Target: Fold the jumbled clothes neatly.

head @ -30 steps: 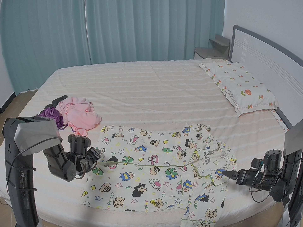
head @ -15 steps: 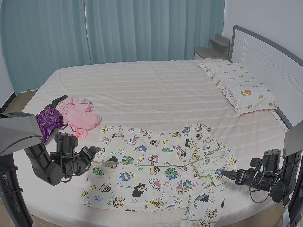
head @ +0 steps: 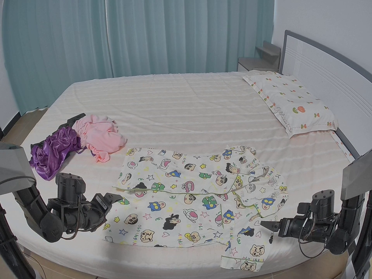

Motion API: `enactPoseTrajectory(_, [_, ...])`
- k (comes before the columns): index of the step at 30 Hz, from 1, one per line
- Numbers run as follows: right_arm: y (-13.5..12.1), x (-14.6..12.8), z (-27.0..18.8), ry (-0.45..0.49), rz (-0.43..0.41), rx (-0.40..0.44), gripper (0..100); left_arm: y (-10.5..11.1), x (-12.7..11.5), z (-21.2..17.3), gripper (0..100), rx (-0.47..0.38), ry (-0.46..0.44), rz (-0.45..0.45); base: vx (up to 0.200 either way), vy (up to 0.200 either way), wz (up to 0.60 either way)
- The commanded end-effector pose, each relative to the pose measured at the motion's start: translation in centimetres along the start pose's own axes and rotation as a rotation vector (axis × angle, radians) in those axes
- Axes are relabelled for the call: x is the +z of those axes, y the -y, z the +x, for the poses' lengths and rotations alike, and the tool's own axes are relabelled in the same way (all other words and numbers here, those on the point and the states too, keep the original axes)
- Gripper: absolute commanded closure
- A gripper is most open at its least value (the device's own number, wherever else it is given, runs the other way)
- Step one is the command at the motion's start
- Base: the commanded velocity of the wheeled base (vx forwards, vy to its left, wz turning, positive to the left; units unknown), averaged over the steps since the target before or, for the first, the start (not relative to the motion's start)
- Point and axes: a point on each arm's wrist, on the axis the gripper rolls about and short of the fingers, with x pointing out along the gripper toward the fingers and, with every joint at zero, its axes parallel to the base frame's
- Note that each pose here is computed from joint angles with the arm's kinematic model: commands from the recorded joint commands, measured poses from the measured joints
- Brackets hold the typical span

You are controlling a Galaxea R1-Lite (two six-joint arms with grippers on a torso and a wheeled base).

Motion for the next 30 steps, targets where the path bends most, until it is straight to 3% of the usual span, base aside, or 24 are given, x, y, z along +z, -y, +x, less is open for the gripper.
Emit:
enactPoseTrajectory(1, [0.1, -0.5, -0.2, -0.023, 0.001, -0.007, 0, -0.4, -0.3, -0.1, 0, 0.016, -0.012, 0.012, -0.2, 0.0, 0.0])
enactPoseTrajectory(9, [0.1, -0.5, -0.2, -0.022, 0.001, -0.008, 0, -1.6, -0.8, 1.7, 0, 0.086, -0.038, 0.056, 0.0, 0.0, 0.0])
enactPoseTrajectory(14, [0.0, -0.5, -0.1, -0.022, -0.004, -0.003, 0, -1.5, -0.8, 3.4, 0, 0.112, 0.007, 0.08, 0.0, 0.0, 0.0])
enactPoseTrajectory(21, [-0.1, -0.4, -0.2, -0.016, -0.006, 0.002, 0, -1.5, -2.5, 5.4, 0, 0.167, 0.033, 0.133, 0.0, 0.0, 0.0])
enactPoseTrajectory(30, [-0.2, -0.6, -0.1, -0.023, -0.01, 0.005, 0, -1.7, -2.5, 7.5, 0, 0.215, 0.091, 0.143, 0.0, 0.0, 0.0])
